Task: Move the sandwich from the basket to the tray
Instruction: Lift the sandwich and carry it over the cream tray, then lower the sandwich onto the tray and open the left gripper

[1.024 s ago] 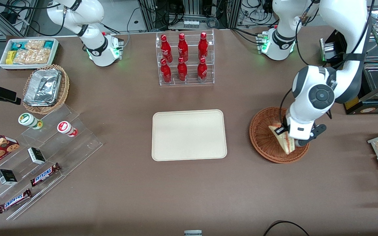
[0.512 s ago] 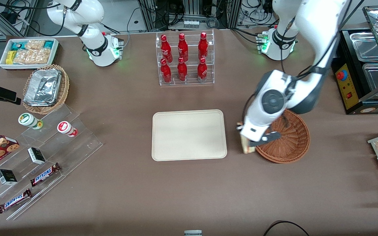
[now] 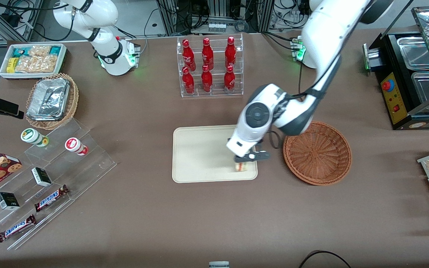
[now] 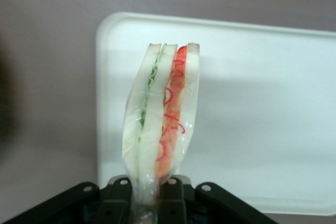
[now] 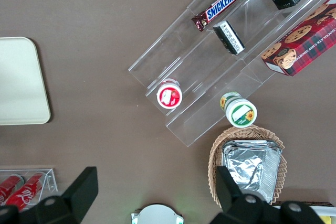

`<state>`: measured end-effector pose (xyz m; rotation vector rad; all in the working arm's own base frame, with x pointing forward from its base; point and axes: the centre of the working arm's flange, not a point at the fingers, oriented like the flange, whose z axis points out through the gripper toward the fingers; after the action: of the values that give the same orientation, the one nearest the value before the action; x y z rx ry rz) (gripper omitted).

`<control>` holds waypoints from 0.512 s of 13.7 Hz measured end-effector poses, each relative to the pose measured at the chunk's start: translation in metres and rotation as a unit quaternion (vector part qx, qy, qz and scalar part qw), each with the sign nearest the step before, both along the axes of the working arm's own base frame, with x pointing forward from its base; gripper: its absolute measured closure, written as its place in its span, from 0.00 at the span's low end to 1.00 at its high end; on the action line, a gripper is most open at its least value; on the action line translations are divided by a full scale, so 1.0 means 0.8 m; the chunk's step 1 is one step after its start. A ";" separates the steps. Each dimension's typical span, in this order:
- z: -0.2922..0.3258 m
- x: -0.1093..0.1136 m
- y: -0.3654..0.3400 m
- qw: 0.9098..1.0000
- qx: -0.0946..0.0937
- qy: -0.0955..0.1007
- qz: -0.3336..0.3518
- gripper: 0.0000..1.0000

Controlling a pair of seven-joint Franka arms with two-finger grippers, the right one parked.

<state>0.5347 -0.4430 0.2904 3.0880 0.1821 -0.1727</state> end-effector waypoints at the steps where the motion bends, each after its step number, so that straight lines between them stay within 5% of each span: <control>1: -0.006 -0.009 -0.025 1.000 -0.002 0.001 0.003 0.84; 7: -0.051 -0.032 -0.107 0.998 0.025 -0.022 0.049 0.84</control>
<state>0.5094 -0.5286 0.2493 3.1201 0.3414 -0.0965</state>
